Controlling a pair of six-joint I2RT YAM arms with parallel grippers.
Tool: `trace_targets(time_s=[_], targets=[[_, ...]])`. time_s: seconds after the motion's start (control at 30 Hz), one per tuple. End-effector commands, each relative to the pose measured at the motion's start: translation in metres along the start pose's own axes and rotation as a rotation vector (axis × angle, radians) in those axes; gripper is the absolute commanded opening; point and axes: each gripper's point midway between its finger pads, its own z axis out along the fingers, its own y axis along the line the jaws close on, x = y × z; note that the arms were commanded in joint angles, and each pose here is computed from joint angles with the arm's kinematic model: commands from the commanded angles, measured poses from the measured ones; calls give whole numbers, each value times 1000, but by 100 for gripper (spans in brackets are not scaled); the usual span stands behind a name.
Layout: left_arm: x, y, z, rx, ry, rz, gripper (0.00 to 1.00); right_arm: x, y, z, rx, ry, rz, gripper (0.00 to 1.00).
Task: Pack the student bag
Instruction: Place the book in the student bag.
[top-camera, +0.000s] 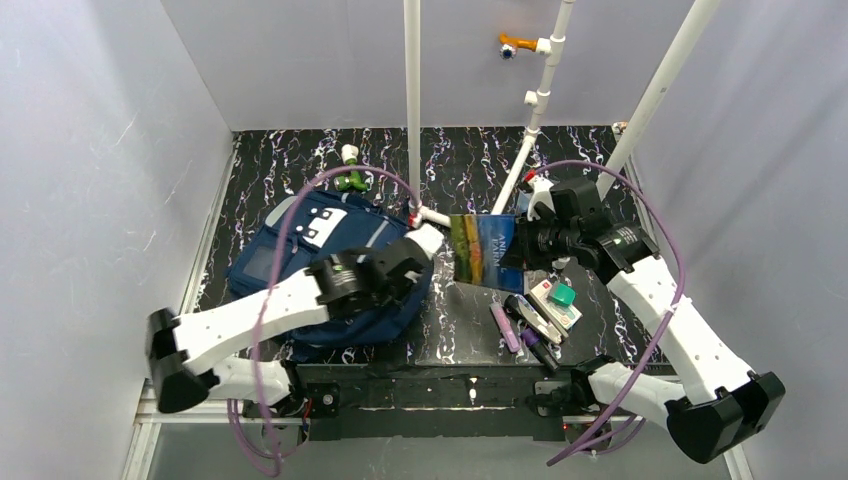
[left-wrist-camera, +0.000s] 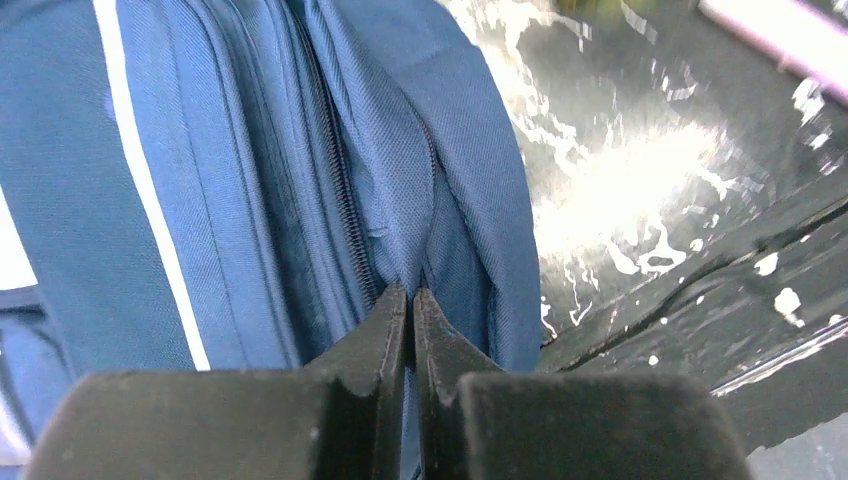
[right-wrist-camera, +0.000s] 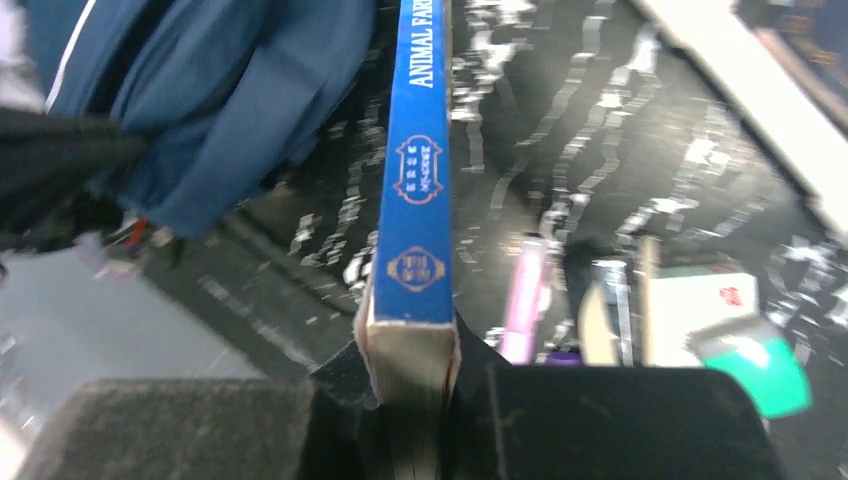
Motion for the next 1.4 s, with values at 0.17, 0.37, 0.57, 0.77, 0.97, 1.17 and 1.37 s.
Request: trace_targets(time_s=[0.17, 0.37, 0.57, 0.77, 0.97, 1.17, 1.37], targets=[[-65, 62, -85, -107, -316, -50, 0, -46, 43, -54, -125, -65, -120, 1], [-70, 32, -76, 130, -347, -114, 0, -35, 37, -50, -113, -50, -116, 1], [-89, 16, -79, 429, -460, -398, 0, -32, 54, -54, -204, -55, -86, 1], [-79, 15, -57, 556, -360, -610, 0, -26, 65, -57, -274, -53, -66, 1], [-79, 52, -75, 393, -483, -587, 0, -15, 93, -50, -462, -16, 92, 1], [-81, 90, -118, 222, -673, -507, 0, -25, 120, -35, -727, -60, 481, 1], [-89, 77, -127, 312, -683, -513, 0, -46, 135, -5, -836, -71, 620, 1]])
